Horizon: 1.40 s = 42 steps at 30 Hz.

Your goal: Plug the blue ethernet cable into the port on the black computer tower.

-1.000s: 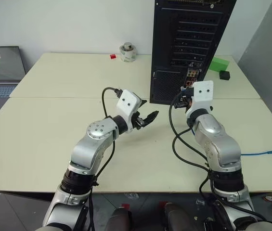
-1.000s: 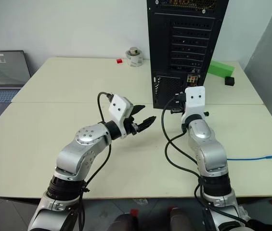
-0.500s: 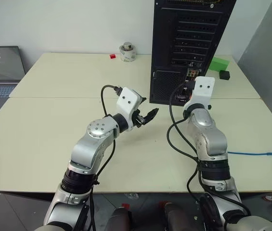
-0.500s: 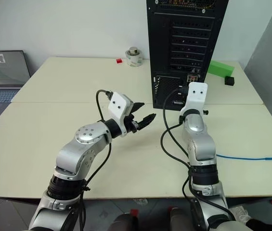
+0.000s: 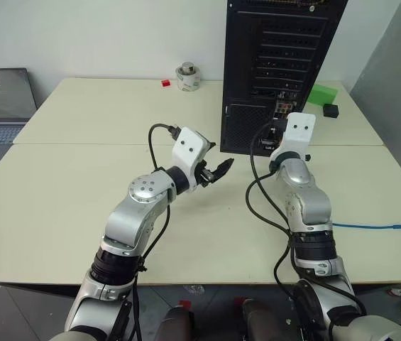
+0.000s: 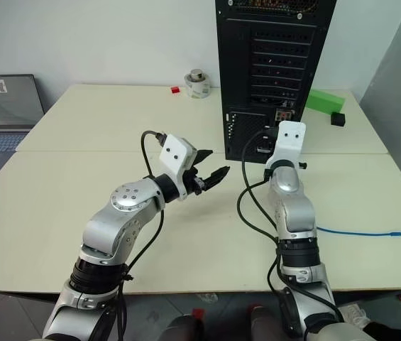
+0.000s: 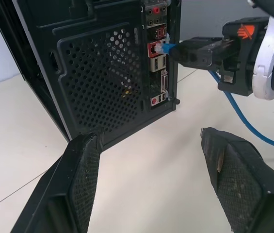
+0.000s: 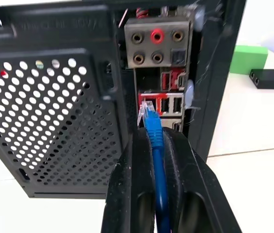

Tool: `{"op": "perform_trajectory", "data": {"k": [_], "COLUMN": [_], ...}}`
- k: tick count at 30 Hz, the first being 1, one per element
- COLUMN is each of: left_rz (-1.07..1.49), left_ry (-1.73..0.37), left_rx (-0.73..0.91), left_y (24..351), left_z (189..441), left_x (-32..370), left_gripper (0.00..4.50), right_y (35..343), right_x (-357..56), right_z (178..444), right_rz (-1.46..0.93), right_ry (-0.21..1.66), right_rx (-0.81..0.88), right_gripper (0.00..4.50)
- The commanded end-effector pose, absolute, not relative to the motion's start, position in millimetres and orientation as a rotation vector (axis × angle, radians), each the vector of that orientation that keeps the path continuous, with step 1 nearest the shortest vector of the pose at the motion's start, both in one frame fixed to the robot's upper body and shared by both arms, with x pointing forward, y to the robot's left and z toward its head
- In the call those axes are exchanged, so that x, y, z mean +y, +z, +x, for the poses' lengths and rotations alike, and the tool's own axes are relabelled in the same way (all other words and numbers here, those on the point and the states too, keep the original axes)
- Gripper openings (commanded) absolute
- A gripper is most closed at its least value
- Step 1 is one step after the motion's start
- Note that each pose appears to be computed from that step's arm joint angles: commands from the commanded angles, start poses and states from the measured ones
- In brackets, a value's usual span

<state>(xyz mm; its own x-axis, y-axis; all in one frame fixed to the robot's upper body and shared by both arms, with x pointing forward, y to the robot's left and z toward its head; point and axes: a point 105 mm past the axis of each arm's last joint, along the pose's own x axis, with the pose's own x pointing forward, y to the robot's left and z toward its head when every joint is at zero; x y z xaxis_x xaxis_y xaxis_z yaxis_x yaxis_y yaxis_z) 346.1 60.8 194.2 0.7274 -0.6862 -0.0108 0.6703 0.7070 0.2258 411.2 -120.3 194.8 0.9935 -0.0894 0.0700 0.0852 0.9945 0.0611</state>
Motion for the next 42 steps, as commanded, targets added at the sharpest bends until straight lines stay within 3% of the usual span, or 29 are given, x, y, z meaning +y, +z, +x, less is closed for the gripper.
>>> {"op": "perform_trajectory", "data": {"k": [1,42], "left_rz": [0.238,0.191], "left_ry": [-0.745,-0.848], "left_rx": [-0.138,-0.158], "left_y": [210.1,215.8], "left_z": [342.6,331.9], "left_x": [60.9,53.7], "left_gripper": [3.38,3.38], "right_y": [215.4,213.9], "right_x": [-115.5,-127.7], "right_z": [411.6,417.4], "right_rz": [0.061,0.046], "right_ry": [-0.079,-0.157], "right_rx": [-0.150,-0.168], "right_gripper": [0.00,0.00]}}
